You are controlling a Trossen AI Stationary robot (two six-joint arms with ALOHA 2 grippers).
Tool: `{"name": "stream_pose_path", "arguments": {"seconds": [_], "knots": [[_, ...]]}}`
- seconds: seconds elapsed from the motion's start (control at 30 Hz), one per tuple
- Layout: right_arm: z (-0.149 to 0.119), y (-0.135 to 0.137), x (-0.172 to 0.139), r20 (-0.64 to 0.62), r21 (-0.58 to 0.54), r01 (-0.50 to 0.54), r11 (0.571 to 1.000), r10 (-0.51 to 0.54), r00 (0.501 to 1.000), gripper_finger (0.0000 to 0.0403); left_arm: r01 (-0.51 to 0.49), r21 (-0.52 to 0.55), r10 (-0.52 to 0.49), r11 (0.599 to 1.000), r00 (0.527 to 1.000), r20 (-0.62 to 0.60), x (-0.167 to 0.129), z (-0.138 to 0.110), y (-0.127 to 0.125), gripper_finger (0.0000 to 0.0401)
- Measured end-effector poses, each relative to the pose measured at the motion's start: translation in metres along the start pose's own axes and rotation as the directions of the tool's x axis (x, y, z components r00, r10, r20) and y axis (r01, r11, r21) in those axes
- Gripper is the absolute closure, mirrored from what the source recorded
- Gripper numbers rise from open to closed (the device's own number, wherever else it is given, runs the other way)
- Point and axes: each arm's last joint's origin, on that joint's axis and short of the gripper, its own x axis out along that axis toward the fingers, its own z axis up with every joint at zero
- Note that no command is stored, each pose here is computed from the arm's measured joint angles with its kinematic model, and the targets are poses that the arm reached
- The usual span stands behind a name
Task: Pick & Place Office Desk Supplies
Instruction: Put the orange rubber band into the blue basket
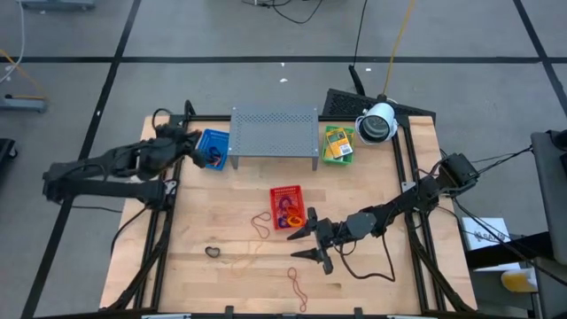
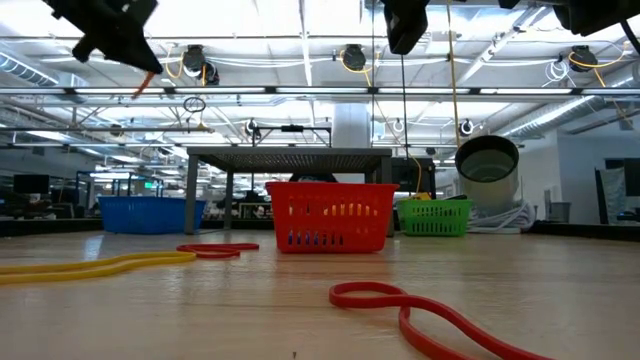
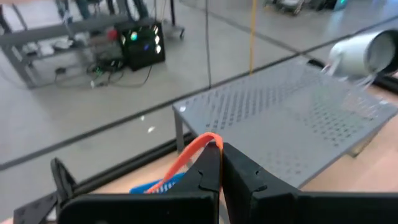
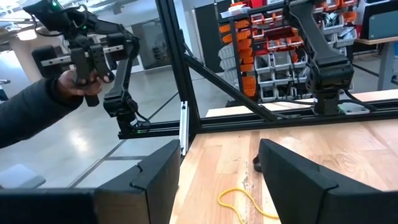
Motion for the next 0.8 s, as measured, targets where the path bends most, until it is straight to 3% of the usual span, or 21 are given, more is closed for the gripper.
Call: {"name": "stream_pose_path", "arguments": {"seconds": [0.27,0.5,0.8], "knots": [[0.0,0.0,0.0,0.0,0.0,0.0,1.0,0.0,1.0,0.0195,-0.071,0.008,0.071,0.997,0.983,-0.169,0.041,-0.004,-0.001,0.0392],[-0.001,0.0,0.0,-0.008,-0.001,0.0,1.0,0.0,1.0,0.0195,-0.169,-0.03,0.157,0.985,0.958,-0.239,0.063,-0.008,0.003,0.038],[-0.001,0.0,0.0,-0.012,0.001,0.001,1.0,-0.001,1.0,0.0195,-0.126,-0.034,0.109,0.991,0.945,-0.31,0.072,-0.011,0.004,0.0321]]}}
